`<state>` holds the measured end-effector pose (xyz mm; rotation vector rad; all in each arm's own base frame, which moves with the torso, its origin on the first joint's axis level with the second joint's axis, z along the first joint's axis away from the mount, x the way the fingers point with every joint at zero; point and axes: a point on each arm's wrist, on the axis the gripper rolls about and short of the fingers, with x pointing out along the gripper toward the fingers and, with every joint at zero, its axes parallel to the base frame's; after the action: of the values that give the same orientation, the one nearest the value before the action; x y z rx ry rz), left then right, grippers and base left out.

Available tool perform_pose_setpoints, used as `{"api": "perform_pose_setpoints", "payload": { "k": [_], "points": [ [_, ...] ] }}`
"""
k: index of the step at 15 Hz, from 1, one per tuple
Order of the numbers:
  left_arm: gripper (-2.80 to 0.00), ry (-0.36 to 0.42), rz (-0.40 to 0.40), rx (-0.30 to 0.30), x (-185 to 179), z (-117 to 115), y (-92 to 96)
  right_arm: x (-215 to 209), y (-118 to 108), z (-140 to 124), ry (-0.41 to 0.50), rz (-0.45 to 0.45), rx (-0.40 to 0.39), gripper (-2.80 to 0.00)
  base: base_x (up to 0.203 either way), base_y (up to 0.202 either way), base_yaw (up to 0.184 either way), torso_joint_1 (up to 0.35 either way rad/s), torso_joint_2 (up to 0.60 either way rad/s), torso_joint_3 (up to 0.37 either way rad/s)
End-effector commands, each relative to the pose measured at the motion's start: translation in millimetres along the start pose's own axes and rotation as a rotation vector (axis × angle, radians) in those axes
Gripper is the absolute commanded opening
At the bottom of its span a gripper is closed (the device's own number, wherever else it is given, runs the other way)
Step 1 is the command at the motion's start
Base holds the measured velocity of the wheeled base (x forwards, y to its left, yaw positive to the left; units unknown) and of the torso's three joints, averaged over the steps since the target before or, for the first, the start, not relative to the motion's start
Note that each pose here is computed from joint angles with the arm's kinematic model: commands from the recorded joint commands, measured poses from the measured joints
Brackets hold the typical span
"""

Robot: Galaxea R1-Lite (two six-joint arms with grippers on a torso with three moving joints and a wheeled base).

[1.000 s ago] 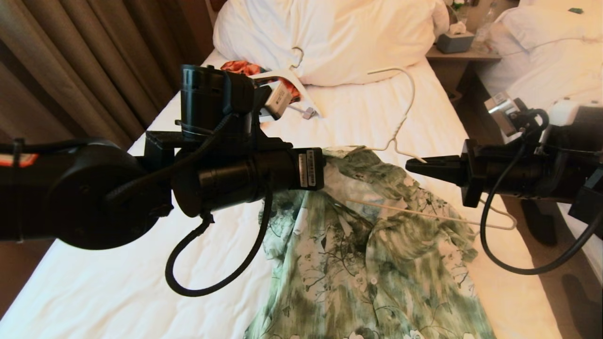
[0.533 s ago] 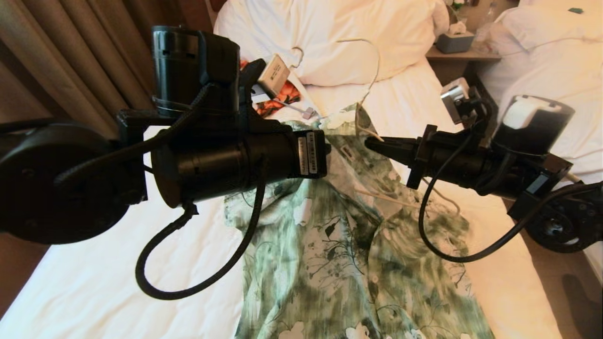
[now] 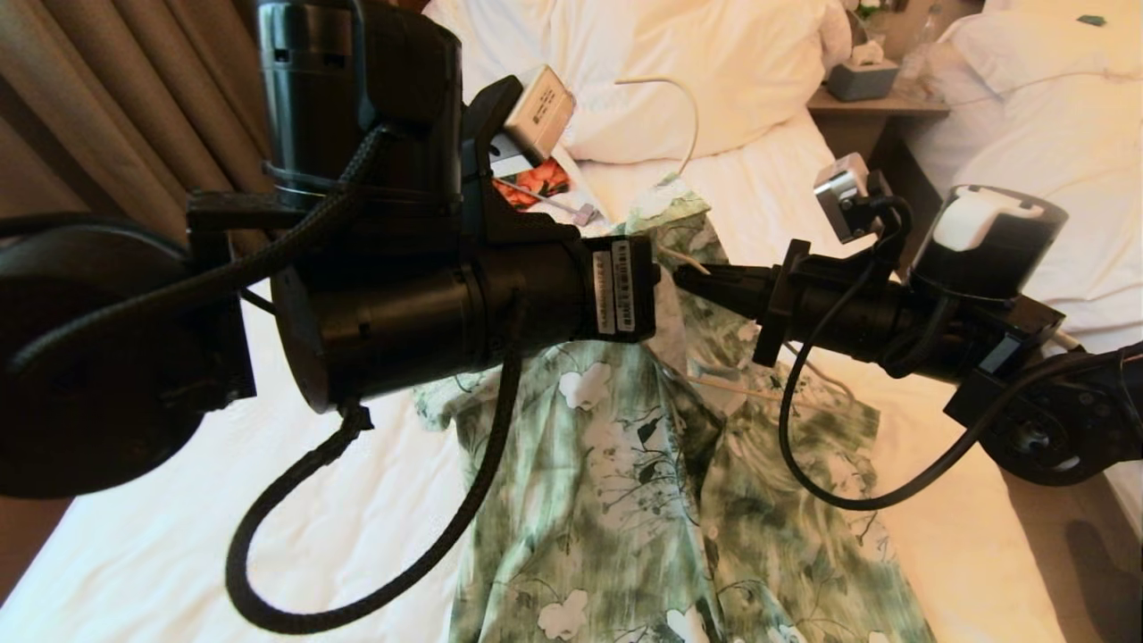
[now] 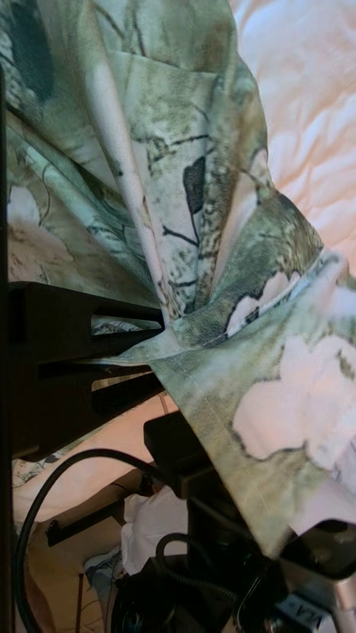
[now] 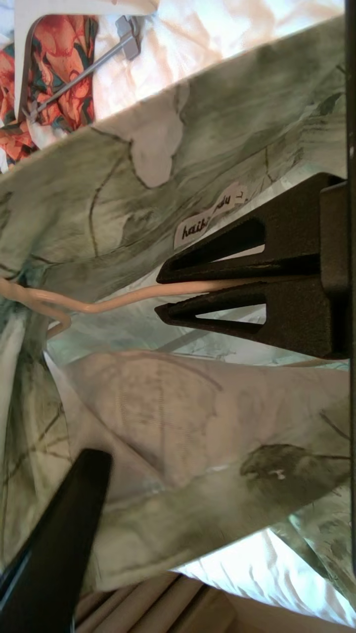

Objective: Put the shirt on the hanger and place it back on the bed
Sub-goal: Hook one side of the shirt onto the hanger

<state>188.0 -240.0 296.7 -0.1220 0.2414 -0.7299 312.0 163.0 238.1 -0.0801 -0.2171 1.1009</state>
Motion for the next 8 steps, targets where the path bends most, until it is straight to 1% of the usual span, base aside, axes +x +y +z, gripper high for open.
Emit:
{"api": "perform_pose_setpoints", "payload": {
  "k": [1, 5, 8],
  "points": [
    [-2.8, 0.0, -0.014, 0.004, -2, -1, -5.3, 1, 2, 1, -0.007, 0.011, -0.004, -2.8, 0.0, 0.0, 0.0, 0.0, 0.0, 0.0],
    [-2.8, -0.009, -0.019, 0.04, -6, 0, -12.0, 4, 4, 5, -0.017, 0.017, -0.01, -2.8, 0.0, 0.0, 0.0, 0.0, 0.0, 0.0],
    [-2.8, 0.001, -0.029, 0.049, -5, -3, -15.3, 1, 5, 10, -0.028, 0.011, -0.019, -2.8, 0.0, 0.0, 0.0, 0.0, 0.0, 0.0]
  ]
}}
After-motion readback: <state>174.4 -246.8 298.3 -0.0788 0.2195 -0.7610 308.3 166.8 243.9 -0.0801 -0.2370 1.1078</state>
